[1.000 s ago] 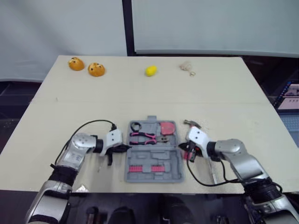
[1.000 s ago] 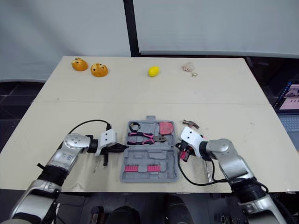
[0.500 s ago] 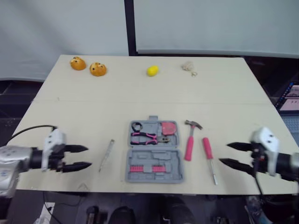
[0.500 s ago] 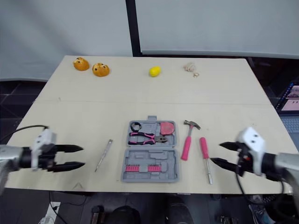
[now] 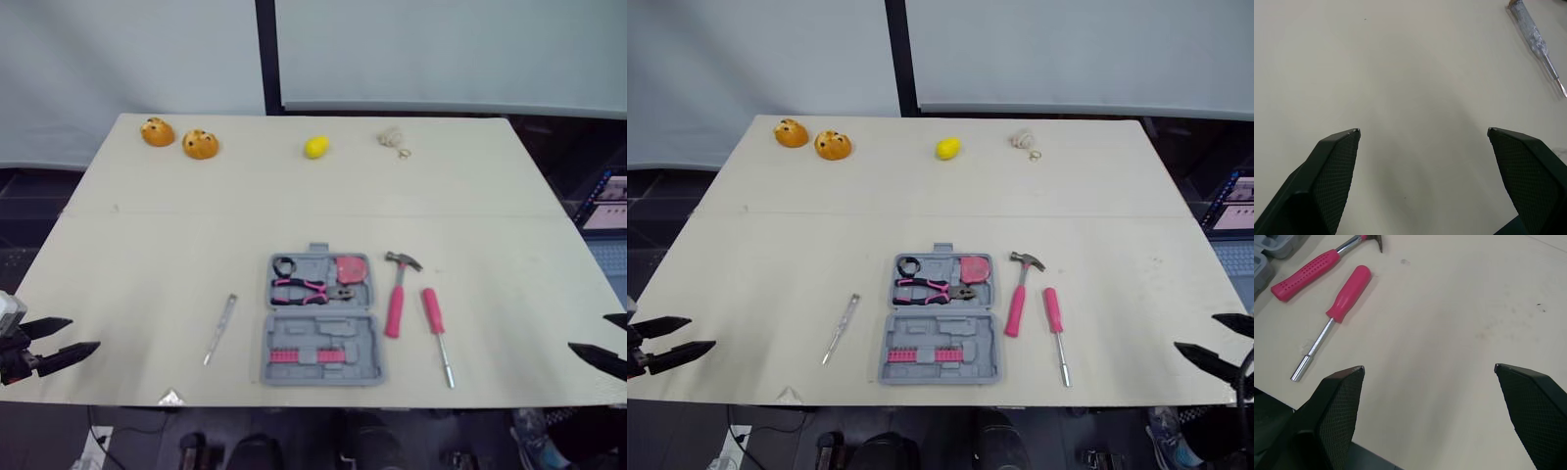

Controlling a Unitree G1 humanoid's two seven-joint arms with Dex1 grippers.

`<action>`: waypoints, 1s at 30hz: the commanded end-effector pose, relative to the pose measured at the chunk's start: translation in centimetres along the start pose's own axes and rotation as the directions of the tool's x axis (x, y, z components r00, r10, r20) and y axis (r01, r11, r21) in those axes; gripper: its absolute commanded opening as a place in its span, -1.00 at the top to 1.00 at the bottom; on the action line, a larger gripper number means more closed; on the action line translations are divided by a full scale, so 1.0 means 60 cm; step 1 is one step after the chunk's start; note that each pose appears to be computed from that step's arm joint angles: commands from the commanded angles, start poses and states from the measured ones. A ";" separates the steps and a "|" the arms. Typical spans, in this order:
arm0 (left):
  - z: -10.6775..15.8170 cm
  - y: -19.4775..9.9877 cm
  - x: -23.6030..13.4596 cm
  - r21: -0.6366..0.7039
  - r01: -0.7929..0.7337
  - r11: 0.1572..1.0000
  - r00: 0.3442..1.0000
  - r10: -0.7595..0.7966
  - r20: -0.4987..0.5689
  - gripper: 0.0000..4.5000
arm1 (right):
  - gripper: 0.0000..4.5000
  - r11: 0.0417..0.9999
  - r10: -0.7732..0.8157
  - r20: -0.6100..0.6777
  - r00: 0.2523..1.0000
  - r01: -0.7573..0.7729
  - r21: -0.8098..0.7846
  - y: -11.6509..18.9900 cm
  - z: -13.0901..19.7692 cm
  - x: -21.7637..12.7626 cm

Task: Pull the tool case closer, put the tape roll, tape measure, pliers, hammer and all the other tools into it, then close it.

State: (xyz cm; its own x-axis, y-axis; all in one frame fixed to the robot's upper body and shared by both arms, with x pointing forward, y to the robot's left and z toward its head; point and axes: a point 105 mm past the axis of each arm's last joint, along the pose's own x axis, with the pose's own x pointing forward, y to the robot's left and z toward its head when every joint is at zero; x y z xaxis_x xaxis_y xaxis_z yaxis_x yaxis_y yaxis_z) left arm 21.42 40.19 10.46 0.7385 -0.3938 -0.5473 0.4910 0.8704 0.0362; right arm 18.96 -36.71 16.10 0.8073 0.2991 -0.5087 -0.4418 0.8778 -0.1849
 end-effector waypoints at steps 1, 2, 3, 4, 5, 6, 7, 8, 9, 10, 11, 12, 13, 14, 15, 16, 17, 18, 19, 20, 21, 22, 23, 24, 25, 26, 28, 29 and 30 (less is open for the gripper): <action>0.016 0.006 -0.004 0.047 -0.033 0.998 0.999 0.032 0.016 -0.99 | -0.99 0.999 0.010 0.046 0.999 -0.008 -0.037 -0.004 0.018 -0.004; 0.016 0.003 0.001 0.053 -0.029 0.998 0.999 0.028 0.016 -0.99 | -0.99 0.999 0.017 0.055 0.998 -0.014 -0.038 -0.003 0.018 -0.001; 0.018 -0.003 0.008 0.051 -0.015 0.999 1.000 0.014 0.024 -0.99 | -0.99 0.999 0.021 0.067 0.998 -0.018 -0.036 -0.003 0.018 0.003; 0.021 -0.010 0.015 0.031 -0.004 1.000 0.999 0.003 0.043 -0.99 | -0.99 0.999 0.032 0.079 0.996 -0.029 -0.036 0.001 0.019 0.008; 0.024 -0.015 0.020 0.015 0.003 1.000 0.998 -0.004 0.056 -0.99 | -0.99 0.999 0.040 0.087 0.995 -0.037 -0.036 0.004 0.019 0.013; 0.029 -0.027 0.028 0.016 0.024 1.000 0.997 -0.025 0.068 -0.99 | -0.99 0.998 0.057 0.103 0.993 -0.053 -0.039 0.012 0.022 0.019; 0.034 -0.039 0.034 0.022 0.040 0.999 0.996 -0.042 0.076 -0.99 | -0.99 0.997 0.072 0.118 0.990 -0.068 -0.040 0.020 0.026 0.025; 0.044 -0.057 0.045 0.039 0.058 0.998 0.995 -0.061 0.085 -0.99 | -0.99 0.995 0.099 0.143 0.985 -0.094 -0.039 0.035 0.033 0.033; 0.057 -0.079 0.059 0.055 0.069 0.996 0.992 -0.074 0.099 -0.99 | -0.99 0.991 0.136 0.172 0.976 -0.130 -0.041 0.055 0.043 0.042; 0.066 -0.093 0.067 0.063 0.072 0.995 0.991 -0.079 0.107 -0.99 | -0.99 0.987 0.159 0.190 0.969 -0.153 -0.042 0.069 0.049 0.048; 0.074 -0.109 0.079 0.071 0.057 0.996 0.992 -0.064 0.108 -0.99 | -0.99 0.982 0.191 0.210 0.959 -0.185 -0.048 0.088 0.057 0.054; 0.078 -0.120 0.090 0.063 0.033 0.997 0.994 -0.040 0.106 -0.99 | -0.99 0.976 0.219 0.225 0.950 -0.211 -0.056 0.105 0.064 0.060; 0.085 -0.138 0.103 0.035 0.022 0.999 0.992 -0.026 0.121 -0.99 | -0.99 0.966 0.256 0.235 0.938 -0.245 -0.077 0.126 0.073 0.066; 0.090 -0.155 0.113 0.018 0.021 1.000 0.991 -0.023 0.130 -0.99 | -0.99 0.959 0.284 0.244 0.927 -0.269 -0.093 0.143 0.081 0.070; 0.094 -0.174 0.122 0.001 0.031 1.000 0.991 -0.031 0.133 -0.99 | -0.99 0.951 0.309 0.259 0.915 -0.291 -0.108 0.159 0.091 0.075; 0.096 -0.189 0.129 -0.011 0.037 0.999 0.991 -0.035 0.131 -0.99 | -0.99 0.945 0.327 0.271 0.905 -0.306 -0.119 0.171 0.100 0.078; 0.096 -0.206 0.138 -0.022 0.043 0.999 0.992 -0.040 0.119 -0.99 | -0.99 0.935 0.353 0.284 0.891 -0.328 -0.133 0.186 0.110 0.082; 0.096 -0.218 0.144 -0.032 0.049 0.998 0.993 -0.045 0.108 -0.99 | -0.99 0.926 0.376 0.291 0.879 -0.348 -0.145 0.200 0.117 0.086; 0.093 -0.227 0.150 -0.043 0.045 0.998 0.995 -0.041 0.089 -0.99 | -0.99 0.916 0.401 0.293 0.868 -0.369 -0.159 0.213 0.122 0.089; 0.089 -0.234 0.158 -0.059 0.033 0.998 0.997 -0.029 0.069 -0.99 | -0.99 0.895 0.444 0.287 0.849 -0.406 -0.183 0.234 0.127 0.094; 0.087 -0.238 0.164 -0.078 0.020 0.997 0.998 -0.015 0.058 -0.99 | -0.99 0.876 0.481 0.280 0.831 -0.438 -0.204 0.251 0.131 0.098; 0.086 -0.241 0.168 -0.091 0.010 0.996 0.999 -0.005 0.051 -0.99 | -0.99 0.862 0.504 0.274 0.819 -0.458 -0.217 0.263 0.133 0.100; 0.086 -0.241 0.172 -0.091 -0.001 0.996 0.999 0.005 0.048 -0.99 | -0.99 0.850 0.525 0.277 0.805 -0.476 -0.226 0.275 0.139 0.104; 0.087 -0.239 0.175 -0.095 -0.014 0.995 0.999 0.019 0.049 -0.99 | -0.99 0.842 0.537 0.279 0.796 -0.486 -0.233 0.282 0.144 0.108; 0.087 -0.236 0.178 -0.110 -0.027 0.994 0.998 0.032 0.049 -0.99 | -0.99 0.835 0.547 0.281 0.788 -0.495 -0.239 0.290 0.149 0.112; 0.086 -0.234 0.180 -0.125 -0.035 0.992 0.998 0.041 0.048 -0.99 | -0.99 0.830 0.556 0.282 0.782 -0.502 -0.245 0.296 0.153 0.115; 0.081 -0.236 0.186 -0.117 -0.030 0.993 0.999 0.035 0.034 -0.99 | -0.99 0.819 0.572 0.280 0.771 -0.514 -0.255 0.305 0.158 0.120; 0.078 -0.235 0.189 -0.106 -0.032 0.994 0.999 0.034 0.025 -0.99 | -0.99 0.813 0.580 0.277 0.766 -0.521 -0.260 0.310 0.159 0.122; 0.074 -0.231 0.193 -0.103 -0.042 0.994 0.999 0.044 0.017 -0.99 | -0.99 0.807 0.588 0.275 0.761 -0.527 -0.267 0.314 0.160 0.125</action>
State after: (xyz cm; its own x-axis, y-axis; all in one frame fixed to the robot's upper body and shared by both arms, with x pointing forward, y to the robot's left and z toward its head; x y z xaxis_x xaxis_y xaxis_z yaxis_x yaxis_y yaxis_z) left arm 24.93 21.94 7.44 0.7583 -0.3816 -0.5286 0.4169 0.9072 -0.0569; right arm 20.73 -15.08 16.43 0.4786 0.8358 -0.2690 -0.8759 0.4760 -0.0792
